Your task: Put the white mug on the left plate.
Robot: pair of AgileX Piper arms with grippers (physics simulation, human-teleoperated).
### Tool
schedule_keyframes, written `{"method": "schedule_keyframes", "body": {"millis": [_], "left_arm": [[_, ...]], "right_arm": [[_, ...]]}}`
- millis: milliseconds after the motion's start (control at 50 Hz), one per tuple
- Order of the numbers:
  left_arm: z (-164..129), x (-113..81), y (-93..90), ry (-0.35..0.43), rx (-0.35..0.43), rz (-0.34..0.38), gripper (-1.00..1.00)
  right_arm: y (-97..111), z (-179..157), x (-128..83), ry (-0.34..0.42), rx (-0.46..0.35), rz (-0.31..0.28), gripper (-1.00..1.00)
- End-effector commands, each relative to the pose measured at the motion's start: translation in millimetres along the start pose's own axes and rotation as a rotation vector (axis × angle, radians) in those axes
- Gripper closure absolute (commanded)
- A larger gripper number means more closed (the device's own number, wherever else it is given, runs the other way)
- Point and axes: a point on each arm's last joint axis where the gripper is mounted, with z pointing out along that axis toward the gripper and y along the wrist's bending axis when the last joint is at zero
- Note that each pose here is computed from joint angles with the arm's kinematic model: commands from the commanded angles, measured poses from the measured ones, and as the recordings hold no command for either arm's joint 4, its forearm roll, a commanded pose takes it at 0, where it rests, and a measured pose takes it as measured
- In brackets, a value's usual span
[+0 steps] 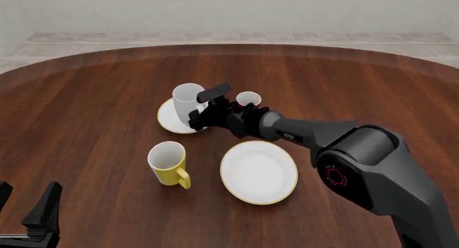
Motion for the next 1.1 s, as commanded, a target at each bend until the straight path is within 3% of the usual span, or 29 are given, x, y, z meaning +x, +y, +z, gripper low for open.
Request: {"method": "schedule_keyframes", "body": {"millis": [20, 220, 440, 660, 1100], "left_arm": [[0, 0.0, 0.0, 0.0, 0.0, 0.0, -1.0], [0, 0.0, 0.0, 0.0, 0.0, 0.0, -1.0], [0, 0.0, 0.0, 0.0, 0.0, 0.0, -1.0], [0, 0.0, 0.0, 0.0, 0.0, 0.0, -1.0], [0, 0.0, 0.0, 0.0, 0.0, 0.0, -1.0]], "right_arm": [[0, -4, -3, -0.005, 0.001, 0.002, -1.0], [1, -10, -5, -0.007, -0.002, -0.001, -1.0], [11, -39, -13, -0.031, -0.019, 0.005, -1.0], [20, -100, -29, -0.085, -0.038, -0.018, -1.0], [16, -198, -30, -0.183, -0.038, -0.033, -1.0]]}}
